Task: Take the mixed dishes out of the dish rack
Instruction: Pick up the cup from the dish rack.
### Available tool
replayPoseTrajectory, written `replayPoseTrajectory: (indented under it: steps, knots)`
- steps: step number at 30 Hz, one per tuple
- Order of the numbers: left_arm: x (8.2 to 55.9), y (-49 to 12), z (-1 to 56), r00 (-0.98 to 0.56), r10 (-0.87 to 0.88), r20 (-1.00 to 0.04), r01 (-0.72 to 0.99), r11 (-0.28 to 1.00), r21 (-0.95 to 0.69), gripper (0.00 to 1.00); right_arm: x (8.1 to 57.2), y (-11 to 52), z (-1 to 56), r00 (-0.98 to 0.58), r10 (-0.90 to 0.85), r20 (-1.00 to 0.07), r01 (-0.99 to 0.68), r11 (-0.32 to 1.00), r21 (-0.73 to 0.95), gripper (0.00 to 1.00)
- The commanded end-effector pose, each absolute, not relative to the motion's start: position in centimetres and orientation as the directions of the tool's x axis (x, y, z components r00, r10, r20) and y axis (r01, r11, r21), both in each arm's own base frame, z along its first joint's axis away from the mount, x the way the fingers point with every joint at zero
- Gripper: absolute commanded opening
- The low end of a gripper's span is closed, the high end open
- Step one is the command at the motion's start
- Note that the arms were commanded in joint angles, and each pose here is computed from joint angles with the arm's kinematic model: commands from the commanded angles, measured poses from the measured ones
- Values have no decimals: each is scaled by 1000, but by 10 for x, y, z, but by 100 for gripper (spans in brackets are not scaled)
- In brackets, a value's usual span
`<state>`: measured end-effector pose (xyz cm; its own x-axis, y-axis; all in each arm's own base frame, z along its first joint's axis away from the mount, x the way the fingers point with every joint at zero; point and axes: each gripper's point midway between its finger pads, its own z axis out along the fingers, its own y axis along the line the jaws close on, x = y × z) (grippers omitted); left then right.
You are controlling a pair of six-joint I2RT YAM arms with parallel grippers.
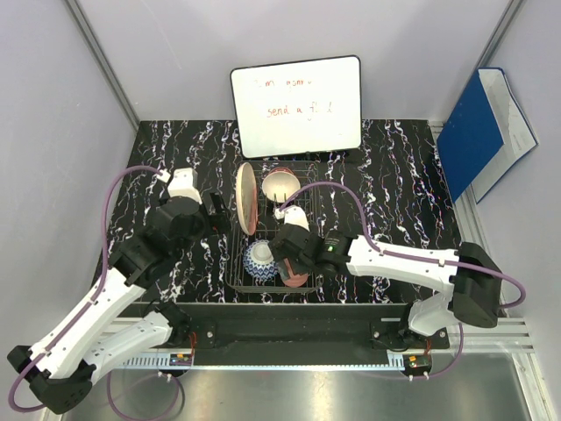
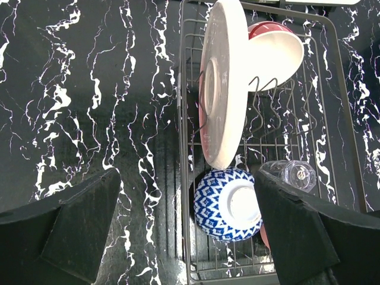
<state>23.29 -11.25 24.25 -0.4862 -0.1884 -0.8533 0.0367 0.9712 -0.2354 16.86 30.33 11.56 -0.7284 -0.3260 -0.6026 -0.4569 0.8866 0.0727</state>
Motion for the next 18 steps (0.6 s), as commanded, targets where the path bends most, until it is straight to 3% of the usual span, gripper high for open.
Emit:
replayPoseTrajectory:
  steps: [1, 3, 7, 11, 14, 18]
  knots:
    - [235, -114, 256, -439, -229, -869, 43, 960, -275, 99, 169, 310, 121, -724, -313, -614, -455, 887, 85, 76]
    - [235, -114, 256, -438, -229, -869, 44, 960, -275, 99, 169, 311, 123, -722, -313, -617, -457, 885, 87, 69]
    - [234, -113, 255, -439, -224, -870, 44, 962, -270, 99, 169, 310, 128, -720, -298, -626, -452, 887, 97, 43]
    - [235, -112, 258, -434, -224, -873, 42, 962, -268, 99, 171, 311, 154, -705, -273, -654, -455, 882, 122, 40]
    - [235, -110, 262, -424, -225, -877, 39, 963, -266, 99, 174, 310, 190, -670, -247, -700, -464, 875, 135, 33]
    - [235, -107, 274, -396, -234, -888, 40, 962, -271, 99, 181, 302, 259, -584, -176, -792, -489, 855, 171, 5]
